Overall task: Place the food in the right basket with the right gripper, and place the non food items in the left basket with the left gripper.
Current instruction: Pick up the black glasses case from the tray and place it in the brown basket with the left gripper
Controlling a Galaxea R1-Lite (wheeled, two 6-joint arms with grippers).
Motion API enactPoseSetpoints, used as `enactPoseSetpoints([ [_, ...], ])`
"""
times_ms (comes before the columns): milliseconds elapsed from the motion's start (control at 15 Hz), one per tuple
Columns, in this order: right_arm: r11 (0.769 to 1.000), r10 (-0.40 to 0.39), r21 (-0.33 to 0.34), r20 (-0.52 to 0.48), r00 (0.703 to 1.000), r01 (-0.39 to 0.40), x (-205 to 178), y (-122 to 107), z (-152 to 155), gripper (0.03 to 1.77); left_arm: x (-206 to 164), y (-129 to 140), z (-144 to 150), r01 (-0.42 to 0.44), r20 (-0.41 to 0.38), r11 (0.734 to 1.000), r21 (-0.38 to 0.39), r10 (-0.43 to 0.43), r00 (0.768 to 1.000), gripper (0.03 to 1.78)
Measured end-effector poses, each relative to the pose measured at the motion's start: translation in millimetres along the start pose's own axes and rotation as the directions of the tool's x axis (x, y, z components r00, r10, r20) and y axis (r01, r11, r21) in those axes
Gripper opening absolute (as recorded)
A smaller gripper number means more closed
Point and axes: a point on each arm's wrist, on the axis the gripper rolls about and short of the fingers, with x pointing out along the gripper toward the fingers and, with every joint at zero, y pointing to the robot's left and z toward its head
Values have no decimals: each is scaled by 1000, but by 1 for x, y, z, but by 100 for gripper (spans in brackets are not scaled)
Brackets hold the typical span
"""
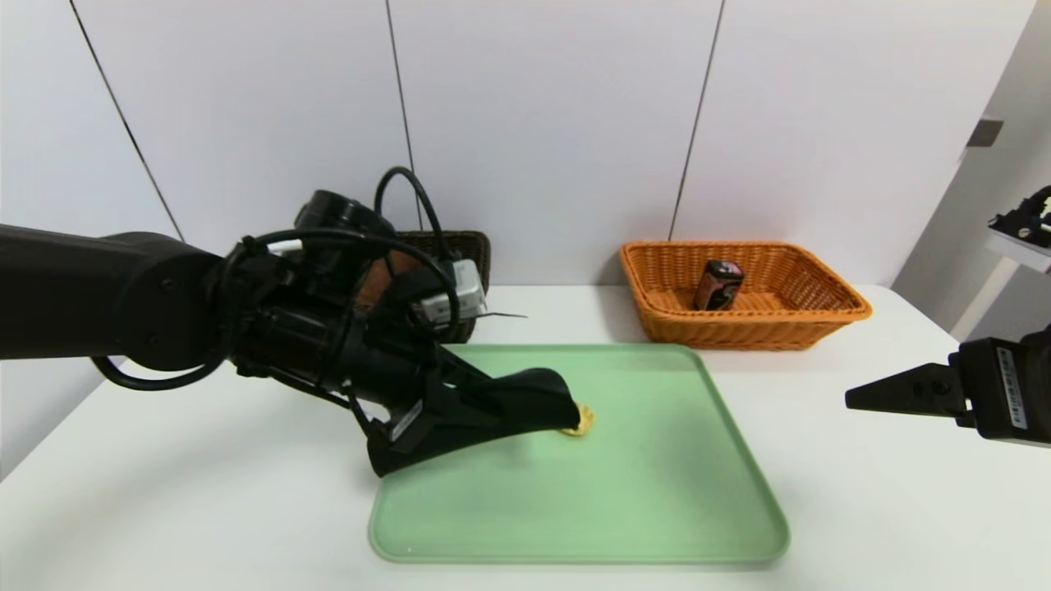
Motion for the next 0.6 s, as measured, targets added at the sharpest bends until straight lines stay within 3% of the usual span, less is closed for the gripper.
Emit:
enactPoseSetpoints([
  [200,1000,-1,0,-2,1000,1,0,0,0,171,-35,6,13,-105,66,994,-31,107,992,51],
  [333,1000,-1,-1,-3,1000,1,1,0,0,171,-54,10,26,-166,113,982,-93,176,978,51],
  [600,1000,-3,-1,-3,1000,3,1,0,-1,171,-88,40,35,-355,149,905,-233,394,907,49],
])
